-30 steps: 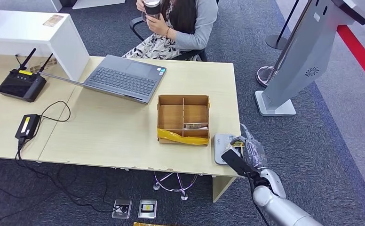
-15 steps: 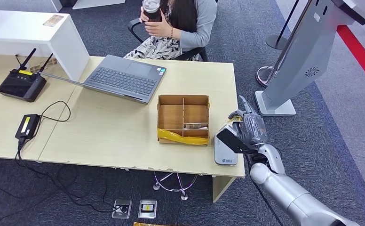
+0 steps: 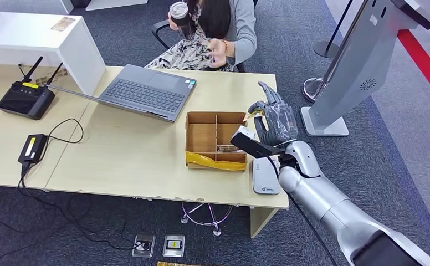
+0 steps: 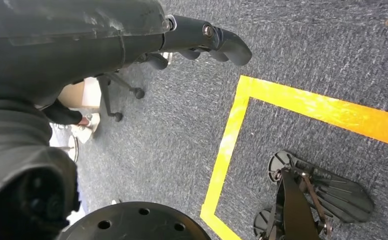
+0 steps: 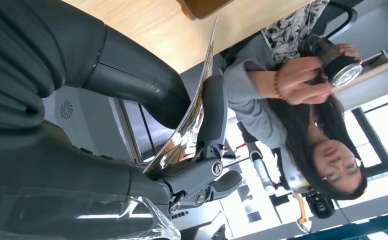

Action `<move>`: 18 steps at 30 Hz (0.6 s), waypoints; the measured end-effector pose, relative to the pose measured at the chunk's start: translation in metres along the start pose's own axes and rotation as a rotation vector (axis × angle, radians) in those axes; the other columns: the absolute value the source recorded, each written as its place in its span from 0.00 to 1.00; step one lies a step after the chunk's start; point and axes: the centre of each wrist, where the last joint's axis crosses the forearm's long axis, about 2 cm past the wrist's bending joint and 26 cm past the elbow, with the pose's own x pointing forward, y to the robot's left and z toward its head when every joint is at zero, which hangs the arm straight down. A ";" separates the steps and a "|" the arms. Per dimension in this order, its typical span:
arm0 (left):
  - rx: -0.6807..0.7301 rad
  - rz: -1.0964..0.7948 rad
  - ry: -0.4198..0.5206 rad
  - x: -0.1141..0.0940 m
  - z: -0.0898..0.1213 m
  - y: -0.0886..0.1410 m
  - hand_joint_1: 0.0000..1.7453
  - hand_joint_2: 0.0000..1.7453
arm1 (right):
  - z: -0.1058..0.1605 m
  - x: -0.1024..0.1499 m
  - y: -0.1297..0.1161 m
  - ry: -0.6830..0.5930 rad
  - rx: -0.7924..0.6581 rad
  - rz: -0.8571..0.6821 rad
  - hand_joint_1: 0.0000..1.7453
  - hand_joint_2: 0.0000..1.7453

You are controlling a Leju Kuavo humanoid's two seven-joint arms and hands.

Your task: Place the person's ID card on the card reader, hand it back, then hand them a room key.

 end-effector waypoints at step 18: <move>0.019 -0.024 -0.248 0.001 -0.005 0.012 0.00 0.00 | 0.002 -0.002 0.017 0.073 0.044 0.067 1.00 1.00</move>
